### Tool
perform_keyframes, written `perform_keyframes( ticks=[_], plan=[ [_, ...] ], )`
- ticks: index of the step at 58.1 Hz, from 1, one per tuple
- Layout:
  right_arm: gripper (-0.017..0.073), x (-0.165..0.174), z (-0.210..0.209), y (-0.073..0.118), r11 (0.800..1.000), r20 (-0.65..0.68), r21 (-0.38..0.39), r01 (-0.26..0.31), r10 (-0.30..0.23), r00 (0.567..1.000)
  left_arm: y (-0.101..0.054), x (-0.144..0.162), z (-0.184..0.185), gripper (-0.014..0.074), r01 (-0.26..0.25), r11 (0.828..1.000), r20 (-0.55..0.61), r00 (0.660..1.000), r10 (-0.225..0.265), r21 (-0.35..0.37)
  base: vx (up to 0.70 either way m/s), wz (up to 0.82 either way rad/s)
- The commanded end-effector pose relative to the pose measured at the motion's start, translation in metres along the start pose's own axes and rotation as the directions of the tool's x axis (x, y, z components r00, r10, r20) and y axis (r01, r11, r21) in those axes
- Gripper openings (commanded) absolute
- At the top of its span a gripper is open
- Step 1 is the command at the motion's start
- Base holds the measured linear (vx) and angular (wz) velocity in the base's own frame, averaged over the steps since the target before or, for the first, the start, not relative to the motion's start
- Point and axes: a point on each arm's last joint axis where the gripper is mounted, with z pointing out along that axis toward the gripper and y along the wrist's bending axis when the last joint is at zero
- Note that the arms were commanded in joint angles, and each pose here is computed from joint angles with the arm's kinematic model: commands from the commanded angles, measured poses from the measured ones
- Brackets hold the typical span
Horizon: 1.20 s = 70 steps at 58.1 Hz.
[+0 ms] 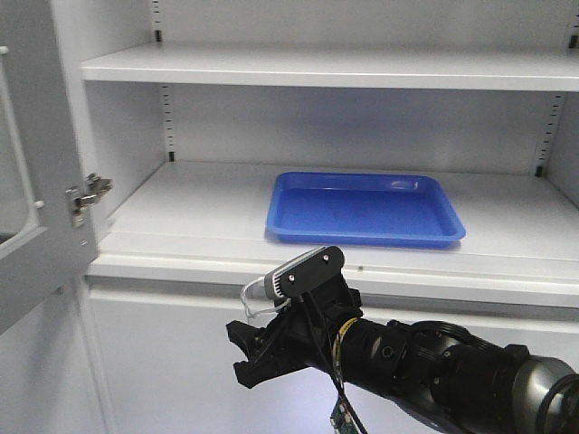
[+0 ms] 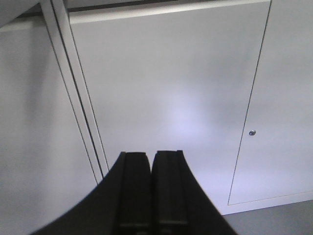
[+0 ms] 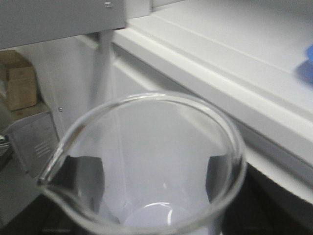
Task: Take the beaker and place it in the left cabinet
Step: 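Extend the right gripper with the beaker over the blue tray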
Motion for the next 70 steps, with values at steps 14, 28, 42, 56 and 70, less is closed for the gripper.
perform_keyframes(
  ticks=[14,28,42,56,70],
  plan=[
    [0.0226,-0.0332,-0.0130,0.0012,1.000,0.138,-0.023,0.008,-0.004,0.990,0.0003,-0.0136,-0.0033,-0.0006,0.009,1.000,0.110,0.994,-0.008,-0.001,0.23,-0.20],
    [0.0226,-0.0333,-0.0130,0.0013,1.000,0.139,-0.024,0.008,-0.004,0.990,0.0003,-0.0136,-0.0033,-0.0006,0.009,1.000,0.110,0.994,-0.008,-0.001,0.19,-0.15],
    [0.0226,-0.0333,-0.0130,0.0013,1.000,0.139,-0.024,0.008,-0.004,0.990,0.0003,-0.0136,-0.0033,-0.0006,0.009,1.000,0.110,0.994,-0.008,-0.001,0.14,-0.11],
    [0.0226,-0.0332,-0.0130,0.0012,1.000,0.138,-0.023,0.008,-0.004,0.990,0.0003,-0.0136,-0.0033,-0.0006,0.009,1.000,0.110,0.994,-0.008,-0.001,0.08,-0.07],
    [0.0226,-0.0335,-0.0130,0.0014,1.000,0.141,-0.026,0.008,-0.004,0.990,0.0003,-0.0136,-0.0033,-0.0006,0.009,1.000,0.110,0.994,-0.008,-0.001,0.02,-0.03]
  ],
)
